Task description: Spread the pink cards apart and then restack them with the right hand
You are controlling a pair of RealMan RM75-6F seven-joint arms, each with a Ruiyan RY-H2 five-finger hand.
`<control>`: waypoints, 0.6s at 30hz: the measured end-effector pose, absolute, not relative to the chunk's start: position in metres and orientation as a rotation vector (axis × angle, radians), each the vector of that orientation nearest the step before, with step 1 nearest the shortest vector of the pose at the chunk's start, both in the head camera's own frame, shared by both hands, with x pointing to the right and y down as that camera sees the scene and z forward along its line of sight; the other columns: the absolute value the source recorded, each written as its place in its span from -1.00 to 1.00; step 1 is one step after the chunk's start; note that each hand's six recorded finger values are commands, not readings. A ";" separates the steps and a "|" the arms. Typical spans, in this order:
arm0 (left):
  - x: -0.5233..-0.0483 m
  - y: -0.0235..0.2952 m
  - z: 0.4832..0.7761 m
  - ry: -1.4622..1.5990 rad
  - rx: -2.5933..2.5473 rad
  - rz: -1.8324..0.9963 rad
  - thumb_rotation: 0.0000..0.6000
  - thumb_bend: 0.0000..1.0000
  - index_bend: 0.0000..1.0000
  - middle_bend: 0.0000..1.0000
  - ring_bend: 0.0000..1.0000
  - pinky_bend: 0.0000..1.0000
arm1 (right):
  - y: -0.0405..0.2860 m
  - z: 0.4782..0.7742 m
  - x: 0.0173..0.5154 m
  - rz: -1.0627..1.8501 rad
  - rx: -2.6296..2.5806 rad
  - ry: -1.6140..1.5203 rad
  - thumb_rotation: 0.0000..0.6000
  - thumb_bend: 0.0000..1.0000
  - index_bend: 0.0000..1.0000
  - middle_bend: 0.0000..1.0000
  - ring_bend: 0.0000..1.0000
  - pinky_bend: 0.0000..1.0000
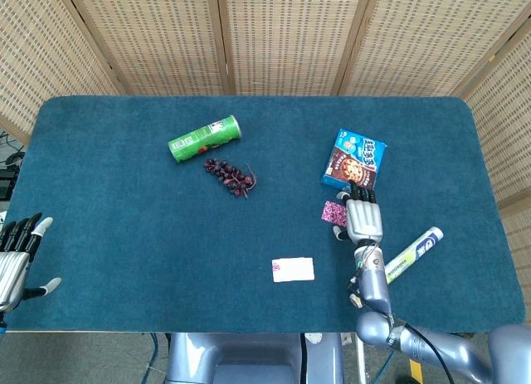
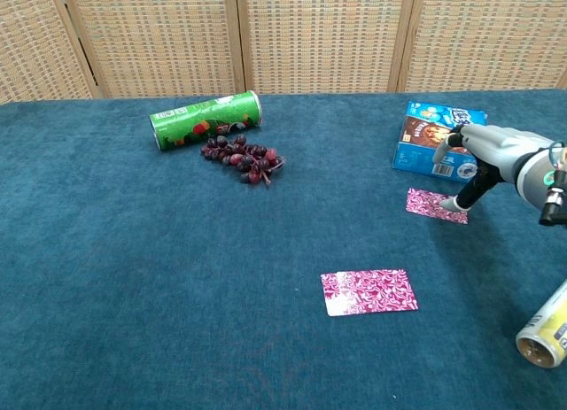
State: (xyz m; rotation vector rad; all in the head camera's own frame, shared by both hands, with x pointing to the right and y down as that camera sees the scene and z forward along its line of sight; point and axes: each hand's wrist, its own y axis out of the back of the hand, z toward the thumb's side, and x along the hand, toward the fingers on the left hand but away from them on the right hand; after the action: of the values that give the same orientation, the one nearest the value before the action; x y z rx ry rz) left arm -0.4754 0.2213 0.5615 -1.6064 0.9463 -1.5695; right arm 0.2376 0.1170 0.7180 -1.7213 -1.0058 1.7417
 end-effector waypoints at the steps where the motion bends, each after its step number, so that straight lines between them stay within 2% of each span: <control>1: -0.475 0.221 0.561 0.946 -1.607 -1.569 1.00 -0.91 -1.00 -1.00 -1.00 -1.00 | 0.116 0.721 0.240 1.745 -1.707 -1.008 1.00 -0.46 -0.52 -0.38 -0.57 -0.54; 3: -0.475 0.221 0.561 0.946 -1.608 -1.569 1.00 -0.91 -1.00 -1.00 -1.00 -1.00 | 0.114 0.724 0.242 1.734 -1.676 -1.009 1.00 -0.48 -0.51 0.09 -0.01 0.13; 6: -0.475 0.222 0.562 0.947 -1.608 -1.569 1.00 -0.91 -1.00 -1.00 -1.00 -1.00 | 0.111 0.726 0.242 1.701 -1.630 -0.999 1.00 -0.51 -0.47 0.44 0.40 0.65; 9: -0.475 0.222 0.561 0.948 -1.607 -1.569 1.00 -0.91 -1.00 -1.00 -1.00 -1.00 | 0.107 0.729 0.242 1.677 -1.580 -0.984 1.00 -0.58 -0.41 0.61 0.59 0.90; 11: -0.475 0.222 0.561 0.947 -1.607 -1.569 1.00 -0.91 -1.00 -1.00 -1.00 -1.00 | 0.108 0.730 0.238 1.660 -1.575 -0.978 1.00 -0.58 -0.40 0.66 0.63 0.98; 18: -0.476 0.222 0.561 0.946 -1.606 -1.569 1.00 -0.91 -1.00 -1.00 -1.00 -1.00 | 0.113 0.734 0.236 1.700 -1.597 -0.951 1.00 -0.58 -0.35 0.71 0.68 1.00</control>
State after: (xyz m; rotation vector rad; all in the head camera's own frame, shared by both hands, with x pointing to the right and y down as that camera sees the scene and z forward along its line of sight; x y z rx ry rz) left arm -0.4756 0.2217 0.5615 -1.6059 0.9464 -1.5693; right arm 0.2356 0.1129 0.7339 -1.5967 -0.9511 1.7003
